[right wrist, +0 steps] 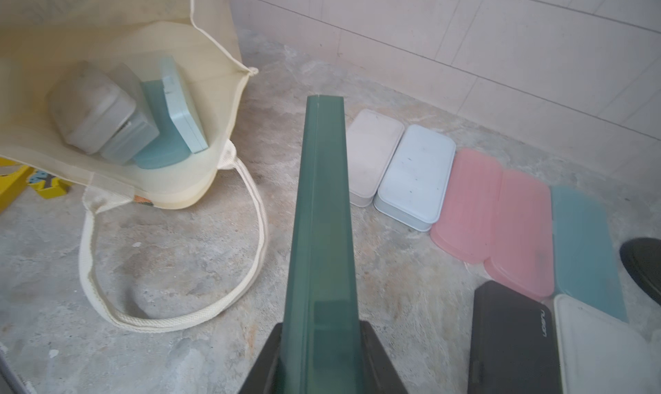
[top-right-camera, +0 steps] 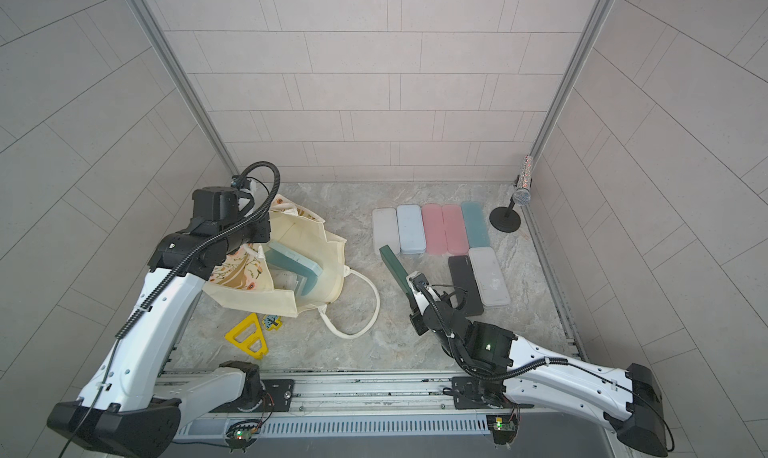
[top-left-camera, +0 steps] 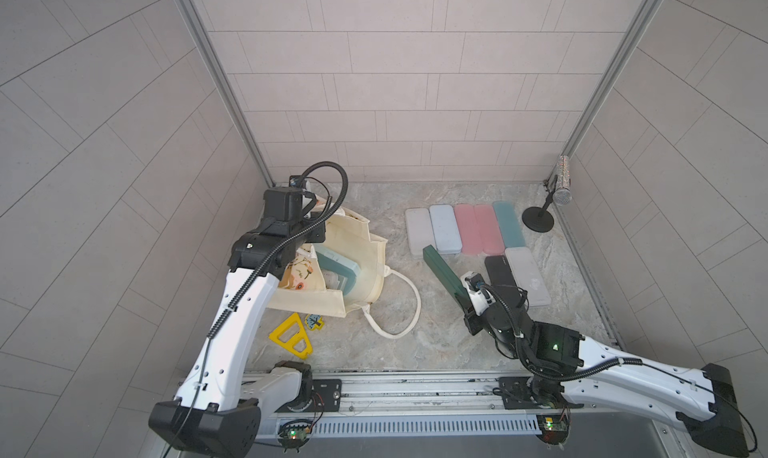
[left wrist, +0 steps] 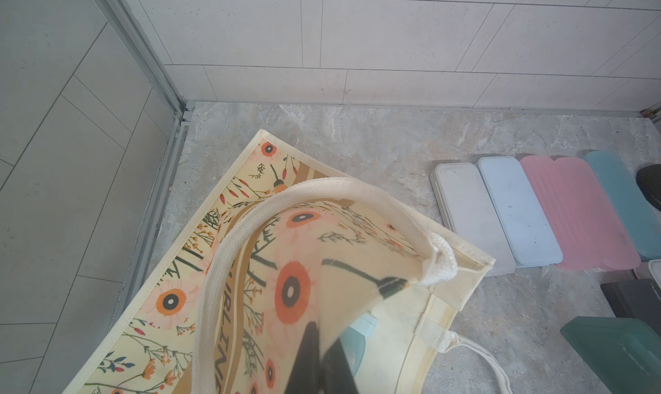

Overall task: Take out the pencil case from the canvas bag
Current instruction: Pick up the pencil case from the canvas bag, then place the pencil case at the center of the board.

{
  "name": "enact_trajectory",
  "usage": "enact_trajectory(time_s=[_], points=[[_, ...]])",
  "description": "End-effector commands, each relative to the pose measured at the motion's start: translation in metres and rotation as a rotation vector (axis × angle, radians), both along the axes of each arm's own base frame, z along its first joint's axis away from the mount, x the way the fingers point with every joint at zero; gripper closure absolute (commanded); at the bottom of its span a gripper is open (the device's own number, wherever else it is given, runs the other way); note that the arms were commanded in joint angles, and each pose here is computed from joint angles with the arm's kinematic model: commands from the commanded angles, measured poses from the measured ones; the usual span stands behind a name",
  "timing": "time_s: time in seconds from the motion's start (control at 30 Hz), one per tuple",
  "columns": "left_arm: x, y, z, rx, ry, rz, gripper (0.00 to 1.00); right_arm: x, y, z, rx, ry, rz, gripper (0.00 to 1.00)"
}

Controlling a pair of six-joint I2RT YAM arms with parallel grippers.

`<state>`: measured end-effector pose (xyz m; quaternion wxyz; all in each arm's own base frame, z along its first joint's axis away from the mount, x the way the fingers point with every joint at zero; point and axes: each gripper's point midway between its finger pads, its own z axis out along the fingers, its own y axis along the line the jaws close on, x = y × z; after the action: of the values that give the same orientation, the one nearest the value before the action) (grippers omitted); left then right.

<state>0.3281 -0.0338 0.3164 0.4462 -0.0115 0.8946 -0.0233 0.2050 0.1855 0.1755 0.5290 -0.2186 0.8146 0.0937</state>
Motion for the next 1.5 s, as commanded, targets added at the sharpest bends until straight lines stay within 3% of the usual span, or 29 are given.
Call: enact_trajectory(time_s=[0.0,0.23,0.4,0.5,0.63,0.87,1.1,1.3,1.47], points=[[0.009,0.004,0.041,-0.008,-0.152,0.02,1.0,0.009,-0.015,-0.005,0.055,0.026,-0.128,0.83],[0.007,-0.002,0.038,-0.036,-0.141,-0.003,1.0,0.023,-0.044,-0.037,0.293,0.208,-0.318,0.82],[0.001,-0.002,0.036,-0.04,-0.131,-0.01,1.0,0.024,-0.059,-0.073,0.533,0.352,-0.422,0.82],[-0.003,-0.006,0.036,-0.055,-0.126,-0.026,1.0,0.025,-0.063,-0.088,0.669,0.396,-0.464,0.82],[-0.005,-0.015,0.036,-0.092,-0.127,-0.069,1.0,0.023,-0.074,-0.097,0.722,0.39,-0.513,0.79],[-0.004,-0.019,0.033,-0.114,-0.118,-0.081,1.0,0.016,-0.088,-0.117,0.696,0.421,-0.579,0.6],[-0.004,-0.019,0.032,-0.108,-0.118,-0.085,1.0,0.014,-0.105,-0.113,0.621,0.388,-0.633,0.44],[-0.006,-0.033,0.033,-0.158,-0.134,-0.152,1.0,0.019,-0.121,-0.086,0.444,0.316,-0.634,0.43],[-0.013,-0.046,0.022,-0.251,-0.118,-0.188,1.0,0.023,-0.119,-0.075,0.268,0.354,-0.603,0.43]])
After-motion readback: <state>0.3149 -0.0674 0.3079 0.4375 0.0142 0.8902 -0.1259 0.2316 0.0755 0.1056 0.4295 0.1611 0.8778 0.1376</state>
